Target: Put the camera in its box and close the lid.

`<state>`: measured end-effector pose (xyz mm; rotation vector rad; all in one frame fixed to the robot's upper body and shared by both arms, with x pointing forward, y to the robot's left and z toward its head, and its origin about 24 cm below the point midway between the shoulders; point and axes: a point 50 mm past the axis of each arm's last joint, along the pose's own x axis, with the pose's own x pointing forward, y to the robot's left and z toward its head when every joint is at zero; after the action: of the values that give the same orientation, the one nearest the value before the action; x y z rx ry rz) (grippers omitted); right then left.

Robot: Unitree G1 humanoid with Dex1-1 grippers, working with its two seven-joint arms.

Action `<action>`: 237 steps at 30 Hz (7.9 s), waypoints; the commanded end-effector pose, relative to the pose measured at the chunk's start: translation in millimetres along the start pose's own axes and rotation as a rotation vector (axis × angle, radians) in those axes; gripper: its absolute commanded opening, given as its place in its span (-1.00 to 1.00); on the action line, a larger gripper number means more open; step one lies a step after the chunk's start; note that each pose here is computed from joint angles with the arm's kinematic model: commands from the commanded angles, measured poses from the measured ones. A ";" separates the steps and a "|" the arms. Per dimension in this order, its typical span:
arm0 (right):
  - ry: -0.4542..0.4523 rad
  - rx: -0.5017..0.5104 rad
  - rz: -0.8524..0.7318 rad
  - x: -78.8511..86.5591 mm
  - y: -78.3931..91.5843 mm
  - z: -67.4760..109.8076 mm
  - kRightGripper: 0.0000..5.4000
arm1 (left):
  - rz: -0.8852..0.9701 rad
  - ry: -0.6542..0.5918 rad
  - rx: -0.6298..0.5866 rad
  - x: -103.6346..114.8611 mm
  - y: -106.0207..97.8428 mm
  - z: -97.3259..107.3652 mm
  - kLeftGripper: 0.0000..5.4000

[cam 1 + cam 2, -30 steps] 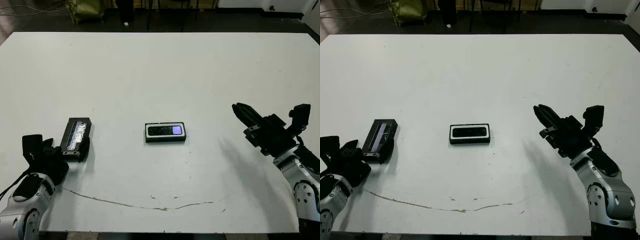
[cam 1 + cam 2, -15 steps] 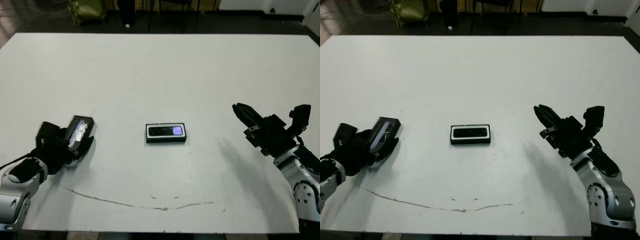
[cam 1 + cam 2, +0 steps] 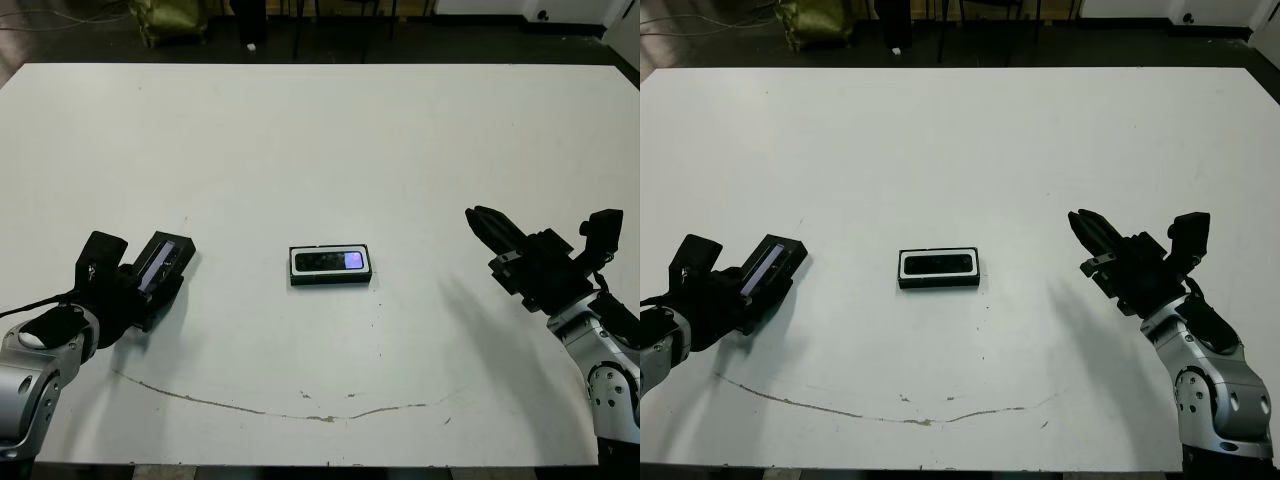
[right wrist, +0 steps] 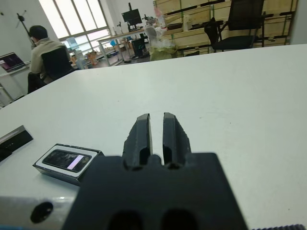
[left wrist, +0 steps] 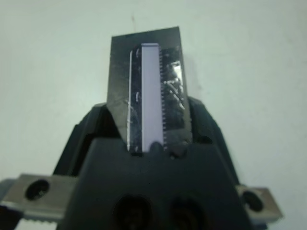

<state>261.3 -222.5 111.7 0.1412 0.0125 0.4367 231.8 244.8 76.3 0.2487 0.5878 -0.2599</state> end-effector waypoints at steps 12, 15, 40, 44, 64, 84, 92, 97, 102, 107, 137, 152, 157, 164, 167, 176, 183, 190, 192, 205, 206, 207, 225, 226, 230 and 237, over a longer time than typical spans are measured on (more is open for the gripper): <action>0.032 0.049 -0.005 -2.4 -0.5 -13.0 -1.00 | -0.070 -0.346 -0.036 -13.6 14.6 70.8 -0.12; 0.017 0.053 0.022 -0.9 -2.8 -15.6 -1.00 | -0.110 -0.431 0.041 -13.9 14.5 91.6 -0.12; 0.019 0.038 0.008 -0.1 -0.6 -14.1 -1.00 | -0.499 -0.507 0.686 54.1 -34.4 111.1 -0.12; 0.009 0.038 0.021 0.8 -1.8 -14.0 -1.00 | -0.549 -0.477 0.715 64.8 -36.2 106.3 -0.12; 0.025 0.039 0.011 2.0 1.2 -14.6 -1.00 | -0.852 -0.356 0.547 71.0 -32.4 106.5 -0.12; 0.037 0.036 0.004 1.5 -0.8 -15.7 -1.00 | -1.024 -0.352 0.484 74.2 -37.5 109.5 -0.12; 0.042 0.030 0.006 1.3 0.2 -14.8 -1.00 | -1.000 -0.375 0.539 80.4 -49.5 103.2 -0.12; 0.047 0.027 -0.007 0.6 2.0 -13.0 -1.00 | -1.010 -0.404 0.551 83.0 -56.7 100.7 -0.12; 0.054 0.020 -0.021 0.0 2.7 -12.4 -1.00 | -1.024 -0.395 0.545 85.2 -59.1 98.9 -0.12; 0.038 0.027 0.000 0.4 1.9 -12.9 -1.00 | -1.039 -0.373 0.532 86.4 -60.6 97.3 -0.12; 0.052 0.020 -0.010 -0.5 1.8 -13.1 -1.00 | -0.971 -0.387 0.415 101.5 -72.8 74.5 -0.13; 0.046 0.035 -0.009 -0.4 1.3 -14.2 -1.00 | -1.025 -0.368 0.419 103.4 -80.0 72.6 -0.13; 0.050 0.029 -0.013 -0.9 1.5 -13.8 -1.00 | -1.016 -0.385 0.479 102.0 -84.5 73.6 -0.13; 0.044 0.028 -0.008 -0.7 1.2 -14.3 -1.00 | -1.007 -0.350 0.505 104.7 -92.6 72.1 -0.13; 0.045 0.028 -0.006 -0.7 0.9 -14.4 -1.00 | -0.995 -0.346 0.528 105.8 -96.9 71.9 -0.13; 0.035 0.027 0.004 -1.0 0.0 -13.6 -1.00 | -0.999 -0.337 0.552 110.1 -112.1 69.1 -0.13; 0.027 0.023 0.016 -0.9 -0.2 -12.8 -1.00 | -0.970 -0.319 0.574 114.4 -113.6 64.4 -0.13; 0.033 0.026 0.009 -0.8 0.4 -12.6 -1.00 | -0.970 -0.311 0.564 116.9 -115.9 63.5 -0.13; 0.029 0.030 0.011 -0.6 0.4 -13.1 -1.00 | -0.975 -0.314 0.550 117.6 -117.5 63.1 -0.13; 0.027 0.020 0.012 -0.9 -0.5 -13.1 -1.00 | -0.980 -0.273 0.642 117.6 -120.9 59.3 -0.13; 0.029 0.018 0.008 -0.9 -0.5 -12.9 -1.00 | -0.983 -0.272 0.644 117.2 -120.5 59.2 -0.13; 0.030 0.020 0.008 -1.0 -0.4 -12.8 -1.00 | -0.994 -0.266 0.640 116.8 -119.8 59.0 -0.13; 0.026 0.013 0.007 -1.8 -1.2 -12.4 -1.00 | -1.052 -0.205 0.677 114.6 -103.8 65.4 -0.14; 0.027 0.012 0.008 -2.0 -1.7 -12.7 -1.00 | -1.051 -0.212 0.684 114.2 -103.5 65.2 -0.14; 0.033 0.025 0.002 -2.1 -1.7 -13.4 -1.00 | -1.058 -0.215 0.685 114.2 -103.7 63.2 -0.14; 0.043 0.017 -0.016 -2.8 -0.4 -12.9 -1.00 | -1.043 -0.201 0.692 116.0 -104.5 60.3 -0.14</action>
<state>262.3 -219.3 105.5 0.1497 0.0167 0.4427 340.9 98.2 86.0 0.5363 0.1460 -1.4623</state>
